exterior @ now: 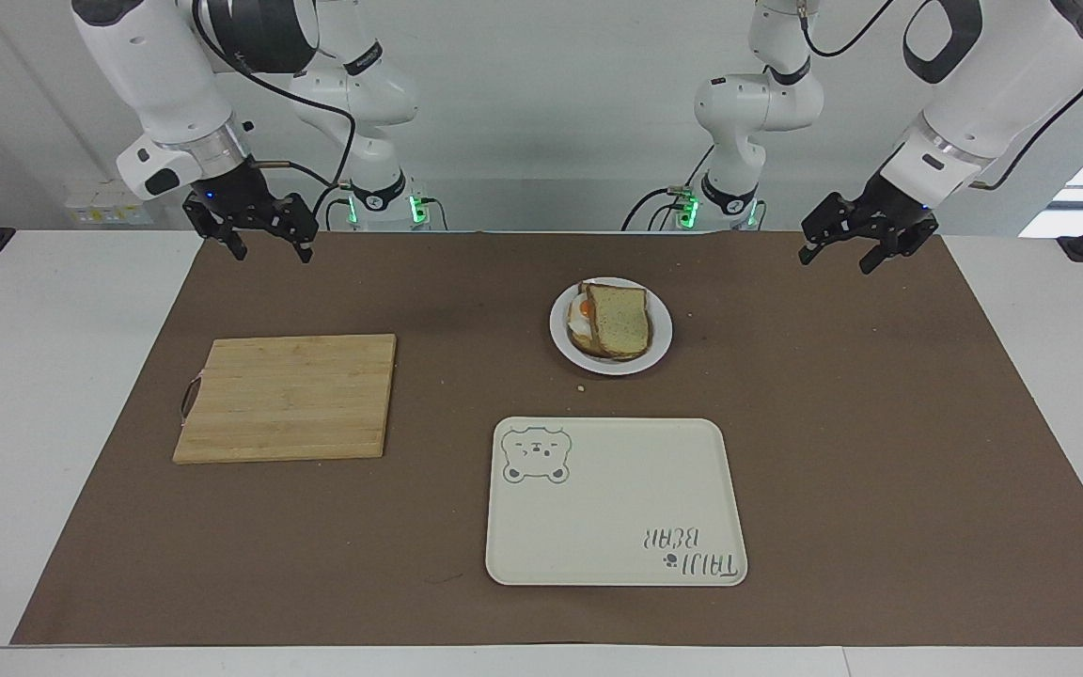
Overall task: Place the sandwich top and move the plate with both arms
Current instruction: 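Reach the left gripper to the white plate rim and grasp it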
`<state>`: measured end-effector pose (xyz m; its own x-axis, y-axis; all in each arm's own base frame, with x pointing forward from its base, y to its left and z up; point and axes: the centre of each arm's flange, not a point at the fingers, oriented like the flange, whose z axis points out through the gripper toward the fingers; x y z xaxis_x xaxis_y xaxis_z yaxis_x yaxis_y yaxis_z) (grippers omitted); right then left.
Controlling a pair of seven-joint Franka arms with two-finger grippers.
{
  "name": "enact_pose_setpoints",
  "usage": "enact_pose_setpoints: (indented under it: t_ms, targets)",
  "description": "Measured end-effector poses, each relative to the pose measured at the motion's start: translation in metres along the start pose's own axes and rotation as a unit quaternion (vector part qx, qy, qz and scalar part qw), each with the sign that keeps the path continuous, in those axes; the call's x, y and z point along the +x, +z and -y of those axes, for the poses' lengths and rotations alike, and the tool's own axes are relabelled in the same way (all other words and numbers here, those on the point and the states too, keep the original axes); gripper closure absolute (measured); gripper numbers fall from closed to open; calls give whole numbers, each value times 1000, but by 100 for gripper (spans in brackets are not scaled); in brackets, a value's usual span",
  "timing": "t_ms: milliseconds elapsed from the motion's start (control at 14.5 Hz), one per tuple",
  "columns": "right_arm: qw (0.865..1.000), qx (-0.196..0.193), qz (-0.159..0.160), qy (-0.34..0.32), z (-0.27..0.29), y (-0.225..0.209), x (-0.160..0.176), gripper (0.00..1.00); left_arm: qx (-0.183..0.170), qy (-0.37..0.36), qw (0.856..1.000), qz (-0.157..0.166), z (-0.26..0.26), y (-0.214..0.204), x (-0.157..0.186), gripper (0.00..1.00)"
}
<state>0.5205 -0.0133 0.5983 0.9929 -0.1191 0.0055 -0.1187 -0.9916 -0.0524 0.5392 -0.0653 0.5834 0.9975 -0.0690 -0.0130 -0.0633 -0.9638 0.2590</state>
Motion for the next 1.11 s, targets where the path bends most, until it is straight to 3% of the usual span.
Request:
enact_pose_setpoints:
  t_ms: [277, 415, 830, 1107]
  targets:
    - [999, -18, -42, -4, -1, -41, 2, 0, -66, -3, 998, -5, 5, 41, 4, 0]
    - [999, -18, -48, -3, -2, -57, 0, 0, -101, 2, 995, -7, 8, 72, 5, 0]
    - [999, -18, -25, 24, -31, -101, -18, 0, -184, 15, 983, 13, 15, 197, -16, 0]
    - [1000, -19, -19, 14, -20, -92, -12, 0, -212, 23, 977, 33, 13, 250, -44, 0]
